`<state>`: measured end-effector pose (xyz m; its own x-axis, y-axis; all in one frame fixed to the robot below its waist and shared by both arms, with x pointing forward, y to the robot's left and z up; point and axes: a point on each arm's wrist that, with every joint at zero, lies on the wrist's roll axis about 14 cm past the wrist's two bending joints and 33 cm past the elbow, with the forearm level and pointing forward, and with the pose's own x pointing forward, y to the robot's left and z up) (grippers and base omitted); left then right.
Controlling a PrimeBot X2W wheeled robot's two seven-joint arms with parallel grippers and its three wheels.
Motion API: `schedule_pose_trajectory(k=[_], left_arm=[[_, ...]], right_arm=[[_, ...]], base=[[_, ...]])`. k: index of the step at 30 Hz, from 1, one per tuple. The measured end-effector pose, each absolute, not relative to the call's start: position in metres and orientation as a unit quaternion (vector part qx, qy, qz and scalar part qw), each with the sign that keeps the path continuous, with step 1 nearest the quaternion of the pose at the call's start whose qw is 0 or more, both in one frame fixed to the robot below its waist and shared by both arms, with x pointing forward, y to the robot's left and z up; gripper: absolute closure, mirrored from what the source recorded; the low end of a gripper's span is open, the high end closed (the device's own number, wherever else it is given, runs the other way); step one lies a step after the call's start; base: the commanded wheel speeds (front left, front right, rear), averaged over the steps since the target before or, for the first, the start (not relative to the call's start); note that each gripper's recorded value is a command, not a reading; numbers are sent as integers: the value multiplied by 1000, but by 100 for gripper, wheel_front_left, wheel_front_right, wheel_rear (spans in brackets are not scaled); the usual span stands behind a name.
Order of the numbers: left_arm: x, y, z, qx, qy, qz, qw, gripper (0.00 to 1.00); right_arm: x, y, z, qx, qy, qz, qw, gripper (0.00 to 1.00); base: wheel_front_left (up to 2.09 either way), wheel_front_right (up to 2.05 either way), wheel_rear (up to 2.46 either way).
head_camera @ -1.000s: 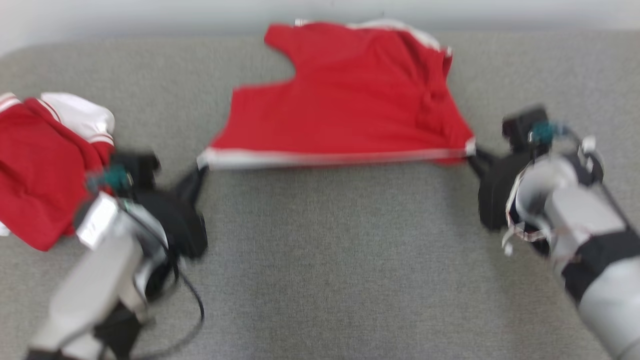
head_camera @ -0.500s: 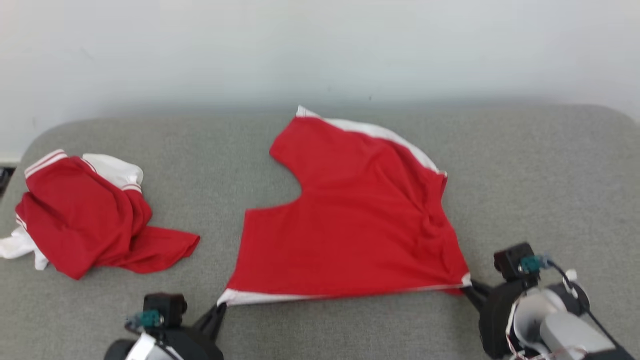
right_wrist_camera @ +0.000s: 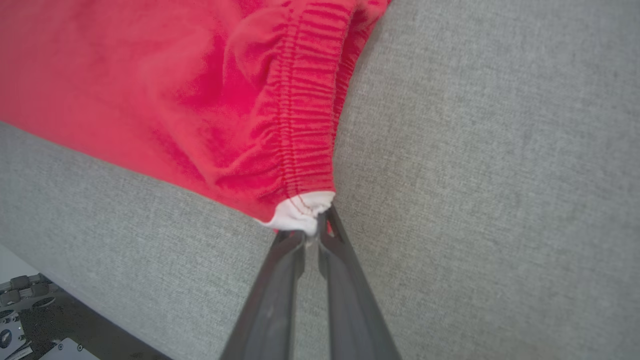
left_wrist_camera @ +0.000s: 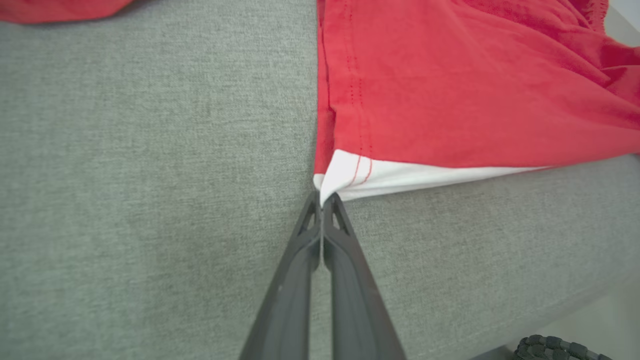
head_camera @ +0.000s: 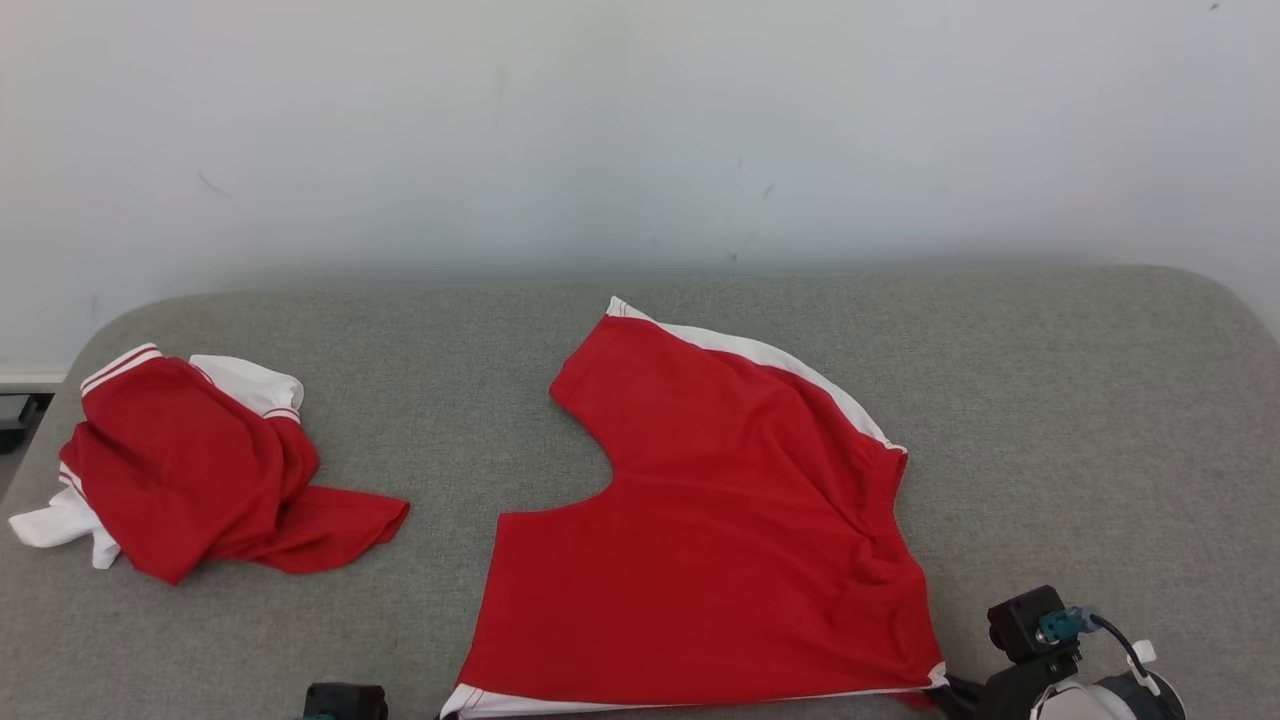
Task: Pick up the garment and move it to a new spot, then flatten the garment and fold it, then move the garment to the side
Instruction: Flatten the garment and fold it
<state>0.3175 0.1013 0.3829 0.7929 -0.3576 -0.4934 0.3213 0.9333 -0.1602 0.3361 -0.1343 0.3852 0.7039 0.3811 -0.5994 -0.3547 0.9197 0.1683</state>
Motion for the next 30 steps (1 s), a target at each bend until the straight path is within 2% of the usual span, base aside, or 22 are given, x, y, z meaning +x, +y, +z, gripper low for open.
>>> schedule_pose_trajectory(k=[6,15,16,17,18,19,20,25,30], left_arm=[[310,99,377,-28,290,-185,939,100],[300,98,368,-34,321,-182,929,100],[300,98,368,-35,321,-181,929,100],[301,98,369,-39,323,-178,929,100],[302,99,369,-41,323,-177,929,72],[303,100,370,-43,321,-174,930,11],[304,101,372,-48,319,-171,931,0],[304,107,375,-67,316,-157,933,0],[321,116,404,-80,259,-146,951,0]], right_arm=[[320,-136,374,30,364,193,911,100],[314,-135,374,31,381,190,904,100],[314,-135,375,31,382,190,904,79],[315,-135,376,30,380,190,905,79],[315,-135,376,30,381,190,904,21],[316,-135,377,35,382,188,904,0],[316,-135,378,40,381,186,905,0],[318,-143,387,59,373,176,909,0],[327,-143,411,86,337,177,921,0]], base=[[0,0,0],[0,0,0],[0,0,0],[0,0,0],[0,0,0],[0,0,0],[0,0,0],[0,0,0],[0,0,0]])
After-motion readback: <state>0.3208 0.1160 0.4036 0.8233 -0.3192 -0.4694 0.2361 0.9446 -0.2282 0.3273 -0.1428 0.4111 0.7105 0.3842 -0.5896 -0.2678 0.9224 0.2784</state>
